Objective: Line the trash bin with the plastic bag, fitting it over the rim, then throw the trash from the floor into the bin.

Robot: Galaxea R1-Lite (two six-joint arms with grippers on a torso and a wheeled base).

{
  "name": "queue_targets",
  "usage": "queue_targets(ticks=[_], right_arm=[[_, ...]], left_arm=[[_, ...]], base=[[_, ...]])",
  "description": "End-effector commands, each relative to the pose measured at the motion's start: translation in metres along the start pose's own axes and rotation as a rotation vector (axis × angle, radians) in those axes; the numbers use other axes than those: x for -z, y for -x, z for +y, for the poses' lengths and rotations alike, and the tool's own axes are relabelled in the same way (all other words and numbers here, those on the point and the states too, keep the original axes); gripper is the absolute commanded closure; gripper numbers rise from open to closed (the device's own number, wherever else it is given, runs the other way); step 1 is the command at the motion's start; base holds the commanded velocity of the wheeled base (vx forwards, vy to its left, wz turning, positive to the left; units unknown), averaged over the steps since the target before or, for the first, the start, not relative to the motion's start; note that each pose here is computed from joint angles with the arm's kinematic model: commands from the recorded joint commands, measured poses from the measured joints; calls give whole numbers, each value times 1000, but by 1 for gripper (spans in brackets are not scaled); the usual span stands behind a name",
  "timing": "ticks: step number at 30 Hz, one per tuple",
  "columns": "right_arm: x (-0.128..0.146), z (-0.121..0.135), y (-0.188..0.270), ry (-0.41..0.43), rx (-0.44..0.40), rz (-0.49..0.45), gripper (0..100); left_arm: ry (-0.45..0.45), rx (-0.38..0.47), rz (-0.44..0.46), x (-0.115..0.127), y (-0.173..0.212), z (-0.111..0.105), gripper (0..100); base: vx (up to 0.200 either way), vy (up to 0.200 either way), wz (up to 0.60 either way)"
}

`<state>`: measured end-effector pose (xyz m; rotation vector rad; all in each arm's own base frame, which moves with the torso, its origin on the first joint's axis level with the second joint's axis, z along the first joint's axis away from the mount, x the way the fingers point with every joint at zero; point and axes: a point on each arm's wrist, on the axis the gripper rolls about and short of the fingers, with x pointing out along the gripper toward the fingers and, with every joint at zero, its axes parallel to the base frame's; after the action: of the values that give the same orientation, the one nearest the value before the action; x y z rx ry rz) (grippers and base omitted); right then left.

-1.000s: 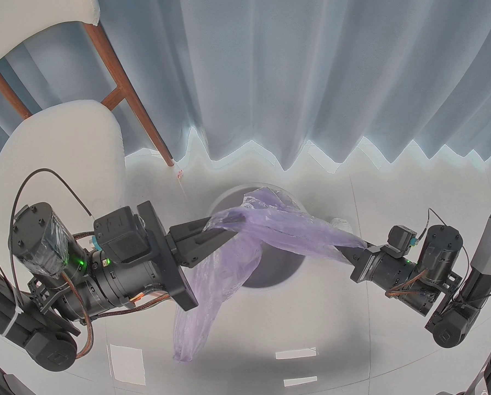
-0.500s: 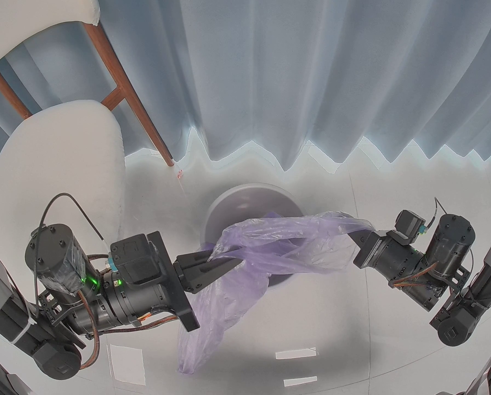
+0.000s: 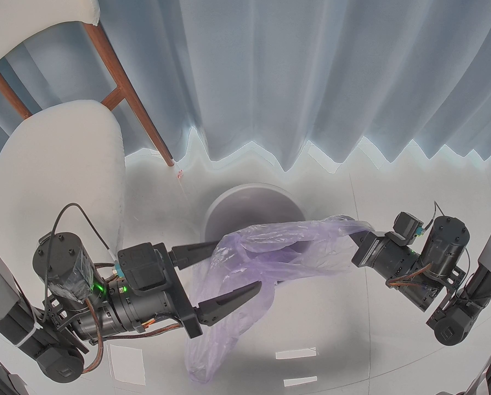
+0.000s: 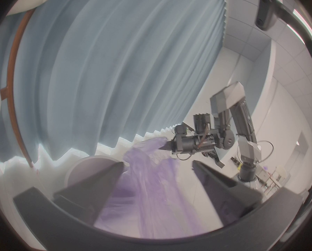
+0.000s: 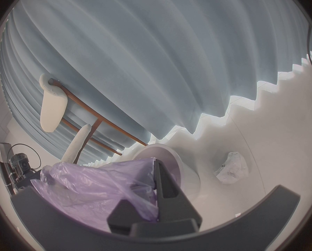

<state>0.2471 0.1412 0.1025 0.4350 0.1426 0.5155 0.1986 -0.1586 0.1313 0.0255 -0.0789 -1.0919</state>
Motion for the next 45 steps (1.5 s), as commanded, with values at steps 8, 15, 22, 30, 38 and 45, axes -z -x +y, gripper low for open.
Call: queue_targets(ticks=[8,15,22,30,38,45], right_arm=[[-23,-30,0,0,51,-72,100],[-30,-38,-1,-5,68,-97,100],[-28,-37,-2,-15,63,-89,100],[-22,-33,-4,-17,55,-71,100],[-19,-30,-2,-16,47,-56,100],[-20,-27,-2,-15,40,-63,100]], left_arm=[[153,-145,-39,-8,2,7,0],[158,-179,25,5,7,1,0],[117,-120,205,38,25,-18,0],[57,-33,308,58,33,-21,0],[63,-32,354,63,41,-31,0],[58,-38,338,61,36,-29,0]], base=[[0,0,0],[0,0,0],[0,0,0],[0,0,0],[0,0,0],[0,0,0]])
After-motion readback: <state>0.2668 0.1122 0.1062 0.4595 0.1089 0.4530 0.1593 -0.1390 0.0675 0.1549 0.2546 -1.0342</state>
